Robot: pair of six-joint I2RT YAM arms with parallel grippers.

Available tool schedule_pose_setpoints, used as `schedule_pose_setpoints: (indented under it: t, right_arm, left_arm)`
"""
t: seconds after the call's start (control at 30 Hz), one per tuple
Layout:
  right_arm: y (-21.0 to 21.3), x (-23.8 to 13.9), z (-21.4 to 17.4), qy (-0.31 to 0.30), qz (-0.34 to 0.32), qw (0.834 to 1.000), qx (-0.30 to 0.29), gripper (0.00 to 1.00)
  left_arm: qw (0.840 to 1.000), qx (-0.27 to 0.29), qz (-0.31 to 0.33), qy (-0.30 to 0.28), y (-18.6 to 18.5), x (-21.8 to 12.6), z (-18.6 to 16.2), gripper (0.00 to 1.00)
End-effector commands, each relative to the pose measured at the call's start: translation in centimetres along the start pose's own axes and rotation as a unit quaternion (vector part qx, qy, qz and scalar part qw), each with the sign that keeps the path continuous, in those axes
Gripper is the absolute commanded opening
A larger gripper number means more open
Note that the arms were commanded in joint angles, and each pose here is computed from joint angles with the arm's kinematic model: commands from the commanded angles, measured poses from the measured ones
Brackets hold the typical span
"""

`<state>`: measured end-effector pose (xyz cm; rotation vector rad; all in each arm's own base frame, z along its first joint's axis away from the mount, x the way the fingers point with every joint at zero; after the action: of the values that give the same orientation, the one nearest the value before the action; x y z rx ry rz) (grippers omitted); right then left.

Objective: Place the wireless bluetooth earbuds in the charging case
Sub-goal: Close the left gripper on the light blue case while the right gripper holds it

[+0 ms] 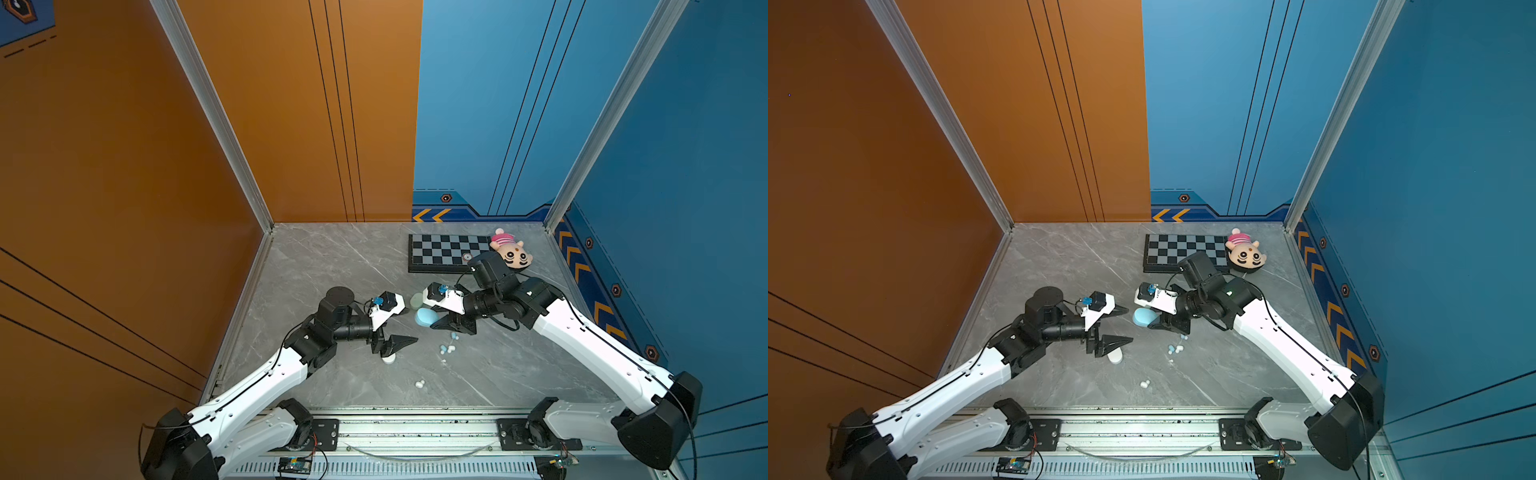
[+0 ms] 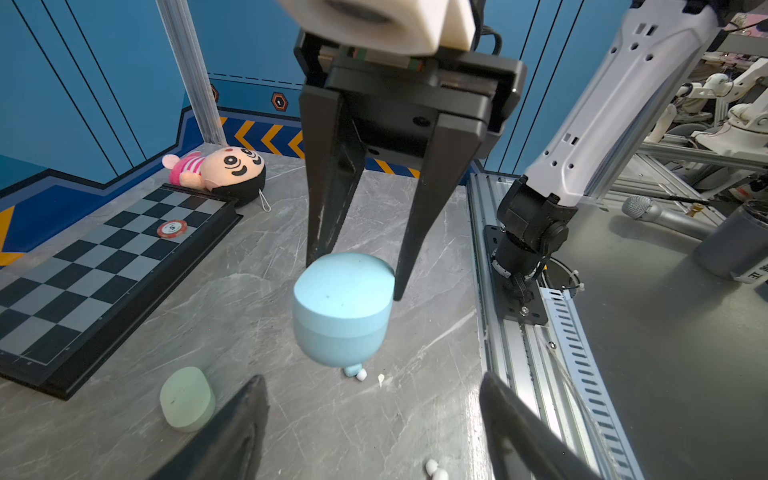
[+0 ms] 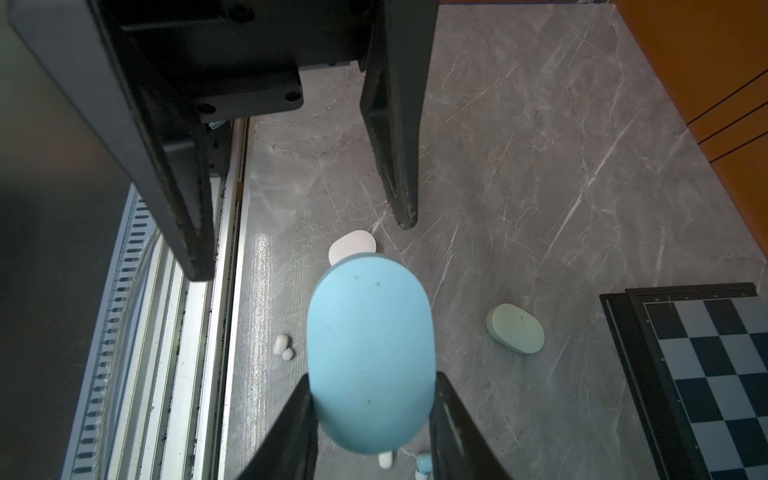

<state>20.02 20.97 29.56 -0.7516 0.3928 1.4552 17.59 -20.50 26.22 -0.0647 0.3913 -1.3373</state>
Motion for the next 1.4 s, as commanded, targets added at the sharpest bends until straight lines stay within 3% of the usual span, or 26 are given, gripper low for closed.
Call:
schedule_pose_setpoints:
  t: [0.0, 1.03, 1.37]
  right_arm:
    - [0.6, -0.8, 1.1, -0.011, 0.011, 1.000, 0.003, 0.16]
    - [0.6, -0.3, 2.2, -0.006, 0.022, 1.000, -0.009, 0.16]
    - [1.1, 0.4, 2.5, -0.002, 0.032, 0.999, -0.013, 0.16]
  left_arm:
    - [0.999, 0.008, -0.027, -0.016, -0.7, 0.2, 1.4, 0.78]
    - [0.999, 0.004, -0.035, -0.025, -0.2, 1.3, 2.1, 0.59]
    - [0.999, 0.002, -0.036, -0.025, -0.2, 1.4, 2.2, 0.36]
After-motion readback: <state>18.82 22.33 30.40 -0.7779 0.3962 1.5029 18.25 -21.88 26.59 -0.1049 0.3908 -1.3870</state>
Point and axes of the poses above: each gripper's point midway between its finger pads, its own x axis out along the fingers, its own y axis along the line the jaws close on, z = x × y, the point moved 8 cm from there along -x, back along the fingers, and after that the axes turned 12 degrees about -x, right-handed, at the moved point
